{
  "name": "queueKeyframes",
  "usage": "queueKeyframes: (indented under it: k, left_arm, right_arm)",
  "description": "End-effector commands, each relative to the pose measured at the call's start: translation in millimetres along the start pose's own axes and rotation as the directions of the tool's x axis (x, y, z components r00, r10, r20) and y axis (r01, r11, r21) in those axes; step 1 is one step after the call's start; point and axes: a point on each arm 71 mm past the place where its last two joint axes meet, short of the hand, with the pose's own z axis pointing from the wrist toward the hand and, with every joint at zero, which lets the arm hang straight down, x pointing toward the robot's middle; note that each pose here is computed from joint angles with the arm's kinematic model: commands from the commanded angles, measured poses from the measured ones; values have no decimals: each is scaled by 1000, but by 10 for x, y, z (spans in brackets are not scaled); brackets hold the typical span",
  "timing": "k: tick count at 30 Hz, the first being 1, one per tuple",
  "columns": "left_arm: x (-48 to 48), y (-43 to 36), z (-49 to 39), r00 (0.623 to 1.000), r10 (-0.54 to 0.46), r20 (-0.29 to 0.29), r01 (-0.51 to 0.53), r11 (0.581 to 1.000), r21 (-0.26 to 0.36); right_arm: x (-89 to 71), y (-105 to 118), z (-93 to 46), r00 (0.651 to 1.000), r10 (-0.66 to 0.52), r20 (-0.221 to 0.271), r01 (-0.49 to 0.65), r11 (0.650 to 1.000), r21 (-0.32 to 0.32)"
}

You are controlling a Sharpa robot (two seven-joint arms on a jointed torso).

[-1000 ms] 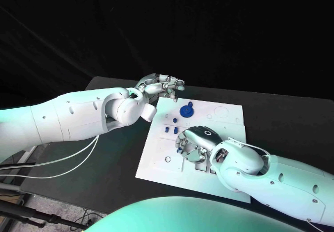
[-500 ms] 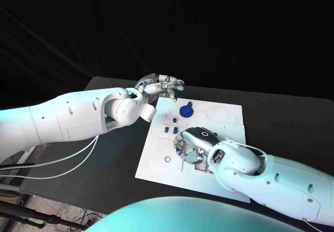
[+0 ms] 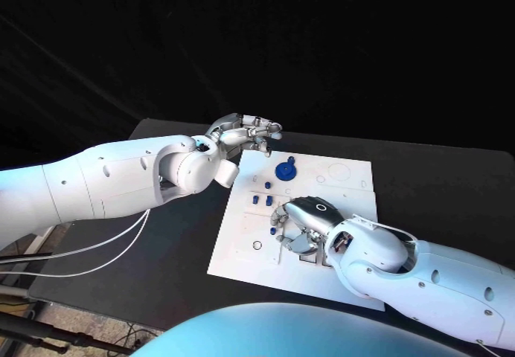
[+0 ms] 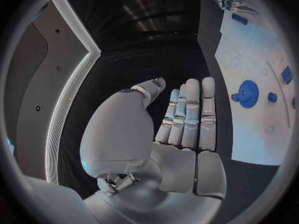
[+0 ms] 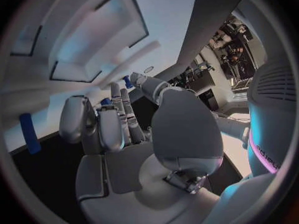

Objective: Assemble the parts on the task board

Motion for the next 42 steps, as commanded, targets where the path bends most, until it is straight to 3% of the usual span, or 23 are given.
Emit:
queueKeyframes:
  k: [1, 10, 14, 18, 28, 42]
  left_arm:
    - [13, -12, 1, 1000, -3, -19, 3, 1000, 5]
    - [-10, -11, -10, 1000, -2, -18, 3, 1000, 4]
    - [-20, -11, -16, 1000, -3, -18, 3, 1000, 3]
    - [-21, -10, -17, 1000, -3, -21, 3, 1000, 4]
    - [-17, -9, -14, 1000, -5, -27, 5, 1000, 4]
    - [-33, -9, -22, 1000, -4, -24, 4, 1000, 3]
  right_arm:
    - [-62, -7, -54, 999, -3, 42, 3, 1000, 5]
    - [-404, -301, -286, 996, 15, 92, -24, 996, 91]
    - [-625, -537, -406, 998, -17, 63, 7, 988, 152]
    - [-722, -710, -501, 999, -43, 28, 37, 980, 194]
    - [-706, -867, -528, 998, -58, -17, 60, 972, 227]
    - [-597, -827, -445, 999, -34, -33, 41, 977, 209]
